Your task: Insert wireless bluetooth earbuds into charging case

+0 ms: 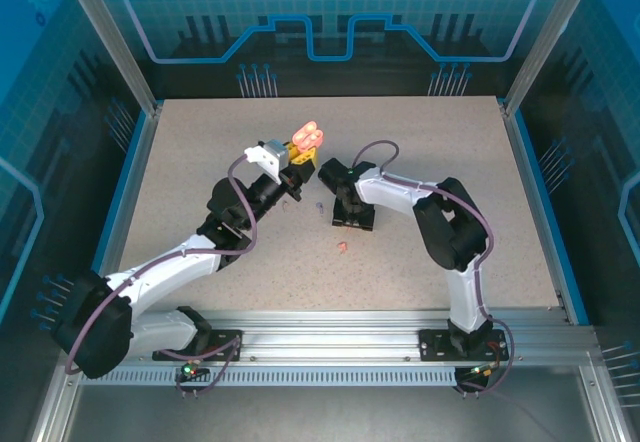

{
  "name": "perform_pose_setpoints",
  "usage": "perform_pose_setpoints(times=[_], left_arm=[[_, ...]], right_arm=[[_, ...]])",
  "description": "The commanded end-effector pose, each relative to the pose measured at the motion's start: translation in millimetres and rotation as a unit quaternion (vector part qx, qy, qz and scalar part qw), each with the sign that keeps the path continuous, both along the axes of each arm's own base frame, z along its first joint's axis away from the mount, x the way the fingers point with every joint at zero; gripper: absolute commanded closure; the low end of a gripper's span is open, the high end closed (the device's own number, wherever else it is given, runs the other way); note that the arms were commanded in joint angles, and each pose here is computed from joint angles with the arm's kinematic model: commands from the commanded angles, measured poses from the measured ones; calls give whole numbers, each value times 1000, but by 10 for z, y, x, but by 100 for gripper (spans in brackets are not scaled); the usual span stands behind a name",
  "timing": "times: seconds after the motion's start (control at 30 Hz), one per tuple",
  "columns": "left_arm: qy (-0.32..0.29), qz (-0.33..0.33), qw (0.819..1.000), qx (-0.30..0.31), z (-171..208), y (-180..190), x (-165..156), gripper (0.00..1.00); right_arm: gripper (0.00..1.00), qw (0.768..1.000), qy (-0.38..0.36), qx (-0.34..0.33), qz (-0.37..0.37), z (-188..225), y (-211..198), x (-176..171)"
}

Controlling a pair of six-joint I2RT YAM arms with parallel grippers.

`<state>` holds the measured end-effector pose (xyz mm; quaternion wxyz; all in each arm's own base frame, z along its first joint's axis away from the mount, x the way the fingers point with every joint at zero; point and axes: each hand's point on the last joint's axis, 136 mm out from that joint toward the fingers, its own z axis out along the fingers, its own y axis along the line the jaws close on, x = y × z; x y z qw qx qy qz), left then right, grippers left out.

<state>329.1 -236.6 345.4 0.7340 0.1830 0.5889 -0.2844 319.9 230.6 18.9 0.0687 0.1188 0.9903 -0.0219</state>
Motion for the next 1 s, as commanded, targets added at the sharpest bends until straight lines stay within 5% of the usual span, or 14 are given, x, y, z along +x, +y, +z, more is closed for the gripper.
perform_pose_setpoints(times=[0.0,0.23,0.57,0.97], left_arm=[[-19,8,1000,-11,60,50,-1,100],[-19,10,1000,-12,39,66,7,100],[-18,14,1000,-15,29,97,24,100],[-17,9,1000,-16,39,84,23,100]], right_arm=[[46,999,1,-35,-23,-9,-70,-17],[51,999,3,-25,-36,-41,6,18],[71,1000,13,1,-23,-97,101,-58],[76,992,-64,103,46,205,208,96]])
